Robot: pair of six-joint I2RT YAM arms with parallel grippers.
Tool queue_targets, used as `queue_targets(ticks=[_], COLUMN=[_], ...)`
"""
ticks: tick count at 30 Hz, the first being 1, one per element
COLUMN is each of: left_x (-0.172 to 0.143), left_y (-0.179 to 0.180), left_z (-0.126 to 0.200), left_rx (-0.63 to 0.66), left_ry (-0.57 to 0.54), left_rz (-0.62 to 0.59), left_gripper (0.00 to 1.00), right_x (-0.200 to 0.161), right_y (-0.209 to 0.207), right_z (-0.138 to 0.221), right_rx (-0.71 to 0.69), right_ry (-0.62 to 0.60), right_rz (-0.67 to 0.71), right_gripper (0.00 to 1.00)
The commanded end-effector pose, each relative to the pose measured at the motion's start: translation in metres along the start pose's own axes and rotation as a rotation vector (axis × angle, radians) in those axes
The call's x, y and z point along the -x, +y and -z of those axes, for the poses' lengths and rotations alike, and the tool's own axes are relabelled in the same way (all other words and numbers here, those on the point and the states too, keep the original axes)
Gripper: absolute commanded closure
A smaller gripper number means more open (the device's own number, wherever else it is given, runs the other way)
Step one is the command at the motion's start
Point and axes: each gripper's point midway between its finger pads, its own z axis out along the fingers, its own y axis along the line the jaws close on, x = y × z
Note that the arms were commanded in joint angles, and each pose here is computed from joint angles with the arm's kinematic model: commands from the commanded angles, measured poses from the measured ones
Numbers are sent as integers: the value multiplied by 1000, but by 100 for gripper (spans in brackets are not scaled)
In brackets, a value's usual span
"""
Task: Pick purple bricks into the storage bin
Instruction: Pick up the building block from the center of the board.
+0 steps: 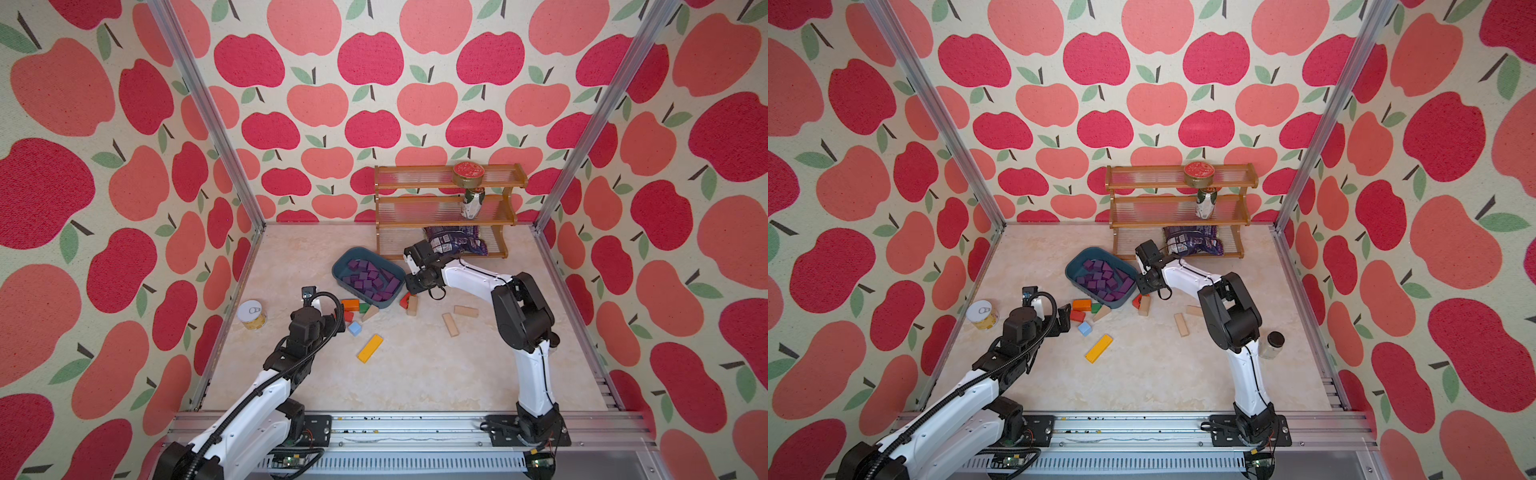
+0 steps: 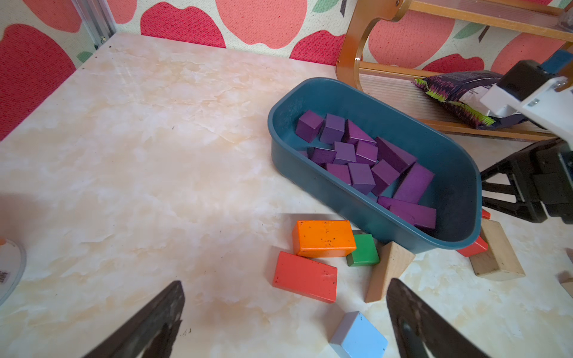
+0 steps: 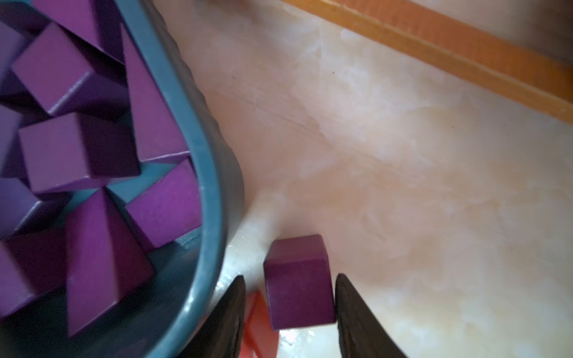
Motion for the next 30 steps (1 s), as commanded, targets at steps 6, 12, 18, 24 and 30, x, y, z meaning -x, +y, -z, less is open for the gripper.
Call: queue_targets(ticks=[6, 12, 18, 24, 30], left_x=[-3, -3, -2, -2, -2], left_y=[3, 3, 3, 3, 4], left_z=[0, 0, 0, 0, -1], left_rx=[11, 10, 12, 11, 15], left_ry=[13, 13, 12, 9, 11], left_rz=[8, 11, 10, 14, 13], left_gripper=[1, 1, 1, 1, 1], right_x=[-12, -10, -2, 10, 17], right_y=[1, 0, -3, -3, -3], right_z=[-8, -9, -3, 12, 36], right_rx=[9, 1, -19, -23, -26], right_ry=[41, 40, 14, -25, -80], right_rz=[-43, -36, -31, -35, -49], right_gripper=[55, 66, 71, 73, 73])
